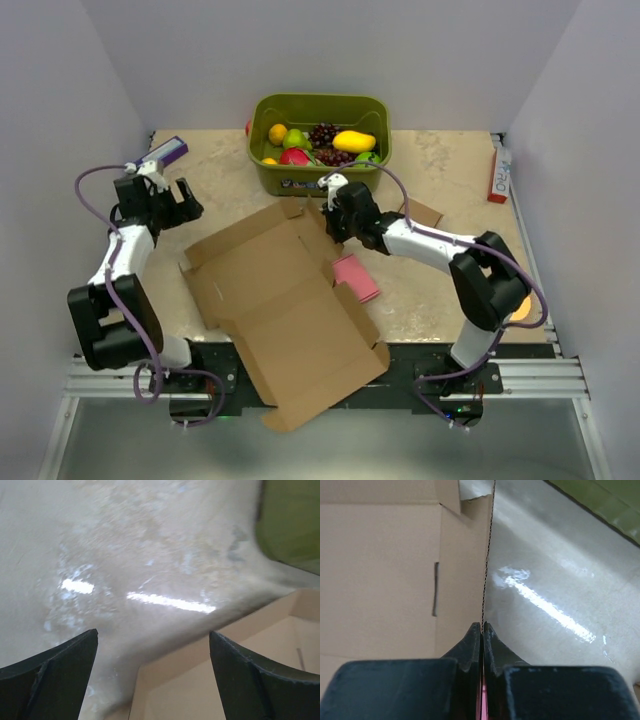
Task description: Fold the paper box
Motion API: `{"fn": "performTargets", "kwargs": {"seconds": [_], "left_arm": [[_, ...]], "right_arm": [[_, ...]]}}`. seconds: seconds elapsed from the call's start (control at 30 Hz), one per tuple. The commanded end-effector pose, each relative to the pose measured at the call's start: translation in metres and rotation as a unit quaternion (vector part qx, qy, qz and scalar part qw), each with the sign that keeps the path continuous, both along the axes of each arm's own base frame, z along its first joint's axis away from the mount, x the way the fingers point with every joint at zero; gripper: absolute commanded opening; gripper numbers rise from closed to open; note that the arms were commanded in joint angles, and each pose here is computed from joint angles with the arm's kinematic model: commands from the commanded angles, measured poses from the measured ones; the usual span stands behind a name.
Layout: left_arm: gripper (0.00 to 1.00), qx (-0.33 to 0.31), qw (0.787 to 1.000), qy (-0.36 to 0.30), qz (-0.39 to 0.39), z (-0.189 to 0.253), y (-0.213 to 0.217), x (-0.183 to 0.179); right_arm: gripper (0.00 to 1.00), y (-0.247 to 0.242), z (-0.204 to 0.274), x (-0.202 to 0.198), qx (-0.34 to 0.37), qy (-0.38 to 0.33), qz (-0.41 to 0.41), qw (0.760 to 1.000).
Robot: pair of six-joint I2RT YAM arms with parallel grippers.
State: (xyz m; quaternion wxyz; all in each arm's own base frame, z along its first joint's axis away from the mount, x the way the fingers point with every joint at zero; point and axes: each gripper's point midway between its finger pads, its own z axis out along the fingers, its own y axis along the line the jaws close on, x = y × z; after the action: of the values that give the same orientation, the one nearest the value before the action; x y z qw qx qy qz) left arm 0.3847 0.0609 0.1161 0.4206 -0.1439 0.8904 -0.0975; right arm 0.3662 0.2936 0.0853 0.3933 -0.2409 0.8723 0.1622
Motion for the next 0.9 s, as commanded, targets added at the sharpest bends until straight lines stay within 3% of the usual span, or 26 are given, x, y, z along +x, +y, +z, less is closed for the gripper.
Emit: {"fn": "performTargets", "kwargs": {"seconds": [0.0, 0.2, 0.4, 0.57, 0.87], "left_arm": [[0.96, -0.015, 0.984, -0.137, -0.115, 0.071, -0.041, 0.010], [0.96, -0.031, 0.945, -0.202, -0.254, 0.107, -0.102, -0.009], [0.96, 0.014, 0.911, -0.270, -0.310, 0.144, -0.128, -0.026], [0.98, 0.006, 0.899, -0.281, -0.335, 0.148, -0.136, -0.032], [0.99, 0.016, 0.913, -0.267, -0.308, 0.138, -0.127, -0.024]], "right_arm": [[0.00, 0.018, 0.086, -0.008, 0.055, -0.084, 0.055, 0.993], [0.00, 0.021, 0.150, -0.028, 0.107, -0.105, 0.083, 0.985], [0.00, 0.028, 0.198, -0.047, 0.136, -0.111, 0.132, 0.976], [0.00, 0.026, 0.217, -0.055, 0.141, -0.118, 0.147, 0.972], [0.00, 0.023, 0.226, -0.067, 0.144, -0.120, 0.164, 0.968]]}}
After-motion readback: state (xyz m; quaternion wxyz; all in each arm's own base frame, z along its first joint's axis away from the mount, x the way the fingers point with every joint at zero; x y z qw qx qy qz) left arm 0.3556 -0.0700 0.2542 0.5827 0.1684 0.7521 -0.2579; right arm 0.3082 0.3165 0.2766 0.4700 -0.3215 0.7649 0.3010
